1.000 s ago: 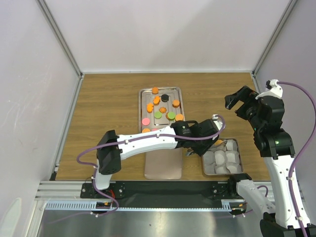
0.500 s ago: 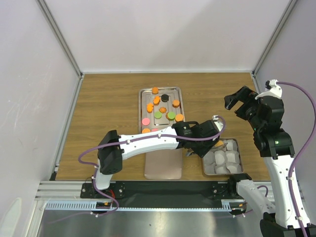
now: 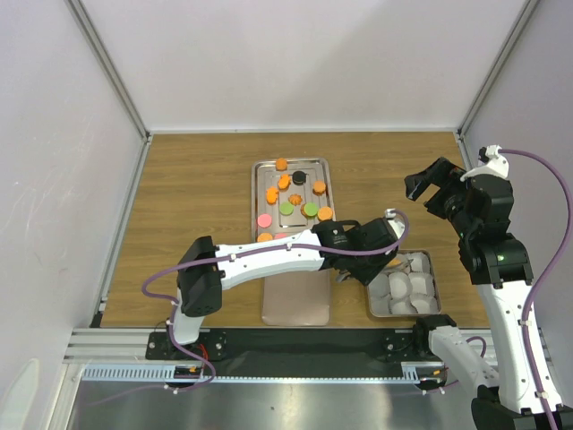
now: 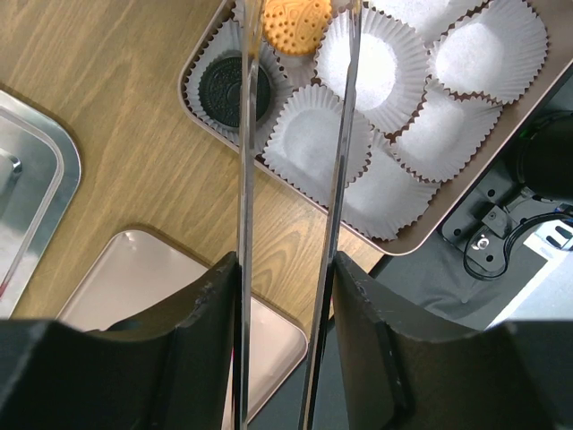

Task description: Pack the cookies

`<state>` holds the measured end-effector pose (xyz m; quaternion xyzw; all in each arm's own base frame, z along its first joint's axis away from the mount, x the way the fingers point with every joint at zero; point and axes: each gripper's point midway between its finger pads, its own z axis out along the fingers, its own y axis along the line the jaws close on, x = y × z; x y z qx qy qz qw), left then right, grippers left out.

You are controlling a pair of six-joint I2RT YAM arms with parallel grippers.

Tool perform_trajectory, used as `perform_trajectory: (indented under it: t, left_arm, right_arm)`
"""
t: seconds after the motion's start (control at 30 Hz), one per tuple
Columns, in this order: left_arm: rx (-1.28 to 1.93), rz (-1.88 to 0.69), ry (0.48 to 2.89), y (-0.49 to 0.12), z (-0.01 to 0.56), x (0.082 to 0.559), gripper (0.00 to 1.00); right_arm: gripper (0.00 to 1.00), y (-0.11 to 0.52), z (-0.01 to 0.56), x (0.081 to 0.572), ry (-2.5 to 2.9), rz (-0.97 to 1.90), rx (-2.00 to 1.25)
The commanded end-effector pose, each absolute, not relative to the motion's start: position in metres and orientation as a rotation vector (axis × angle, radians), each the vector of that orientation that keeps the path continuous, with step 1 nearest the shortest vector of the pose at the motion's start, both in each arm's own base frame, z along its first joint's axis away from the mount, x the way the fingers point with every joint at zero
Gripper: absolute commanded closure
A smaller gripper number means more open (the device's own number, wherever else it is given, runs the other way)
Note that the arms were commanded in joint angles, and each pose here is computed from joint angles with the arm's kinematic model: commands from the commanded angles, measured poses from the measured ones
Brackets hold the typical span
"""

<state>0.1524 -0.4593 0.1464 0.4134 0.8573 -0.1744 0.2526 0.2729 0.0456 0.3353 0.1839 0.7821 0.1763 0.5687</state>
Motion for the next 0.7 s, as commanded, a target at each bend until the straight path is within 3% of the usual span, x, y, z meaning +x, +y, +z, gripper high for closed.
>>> perform_trajectory:
  t: [0.0,0.27,0.67]
  left_arm:
    - [1.096,-0.586,2.214,-0.467,0.199,0.152,0.52]
    - [0.927,-0.624,2.133,-0.420,0.263,0.167,0.51]
    - [0.515,-0.263,2.382,-0.256,0.194,0.237,0.51]
  right_arm:
    - [0.00,0.047,0.346,0.275,1.801,0.434,0.416]
    - [0.00,0.051,0.342,0.279,1.816,0.449,0.407]
    - [0.00,0.078,0.306,0.289,1.928,0.512,0.340]
